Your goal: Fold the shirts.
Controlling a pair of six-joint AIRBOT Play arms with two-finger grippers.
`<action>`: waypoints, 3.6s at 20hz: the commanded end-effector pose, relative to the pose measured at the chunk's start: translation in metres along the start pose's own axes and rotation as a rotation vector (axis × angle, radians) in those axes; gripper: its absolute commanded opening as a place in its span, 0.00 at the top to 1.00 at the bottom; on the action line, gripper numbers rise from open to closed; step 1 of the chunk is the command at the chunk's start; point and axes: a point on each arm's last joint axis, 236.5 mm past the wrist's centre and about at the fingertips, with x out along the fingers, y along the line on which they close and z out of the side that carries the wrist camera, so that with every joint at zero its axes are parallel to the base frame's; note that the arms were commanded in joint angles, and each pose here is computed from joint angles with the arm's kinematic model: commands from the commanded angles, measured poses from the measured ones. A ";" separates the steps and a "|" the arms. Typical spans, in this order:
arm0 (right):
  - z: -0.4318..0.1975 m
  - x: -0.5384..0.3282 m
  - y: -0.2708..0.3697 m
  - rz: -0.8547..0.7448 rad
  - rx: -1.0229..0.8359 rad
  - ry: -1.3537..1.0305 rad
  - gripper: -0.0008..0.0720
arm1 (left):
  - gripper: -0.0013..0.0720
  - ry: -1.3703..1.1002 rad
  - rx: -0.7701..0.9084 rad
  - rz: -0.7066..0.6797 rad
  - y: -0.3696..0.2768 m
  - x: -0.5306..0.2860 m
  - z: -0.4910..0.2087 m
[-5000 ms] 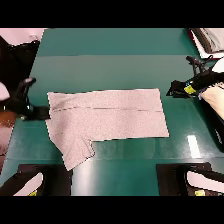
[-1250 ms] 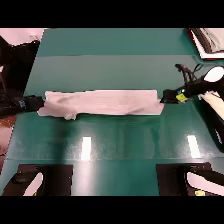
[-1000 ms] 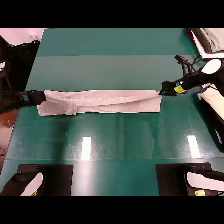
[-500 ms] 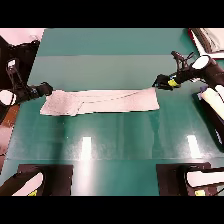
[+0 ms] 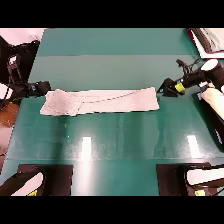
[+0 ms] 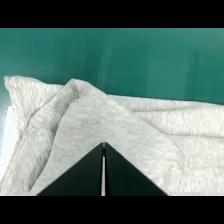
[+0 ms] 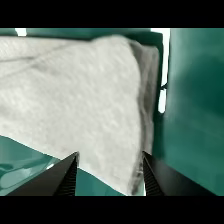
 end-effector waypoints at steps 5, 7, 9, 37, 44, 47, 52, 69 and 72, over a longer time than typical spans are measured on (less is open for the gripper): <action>-0.012 0.040 -0.021 0.114 0.119 -0.010 0.34 | 0.94 0.091 0.000 -0.009 -0.003 -0.002 -0.020; -0.012 0.052 -0.015 0.117 0.102 0.027 0.37 | 0.94 0.107 -0.004 -0.013 -0.003 -0.002 -0.024; -0.011 0.065 -0.005 0.117 0.070 0.056 0.37 | 0.94 0.125 -0.024 -0.033 -0.009 -0.003 -0.028; -0.019 -0.102 0.328 0.471 -0.734 -0.300 0.98 | 0.95 0.406 0.278 -0.382 -0.253 0.148 -0.103; -0.026 -0.090 0.350 0.495 -0.795 -0.259 0.98 | 0.95 0.385 0.298 -0.406 -0.261 0.130 -0.074; -0.033 -0.069 0.357 0.502 -0.809 -0.207 0.98 | 0.95 0.309 0.309 -0.380 -0.242 0.102 -0.019; -0.049 -0.027 0.369 0.517 -0.816 -0.124 0.98 | 0.95 0.056 0.311 -0.123 -0.131 0.015 0.100; -0.120 0.173 0.434 0.533 -0.938 -0.095 0.12 | 0.95 -0.043 0.186 0.096 -0.016 -0.120 0.136; -0.086 0.146 0.376 0.396 -0.912 -0.006 0.21 | 0.95 -0.029 0.195 0.097 -0.015 -0.120 0.132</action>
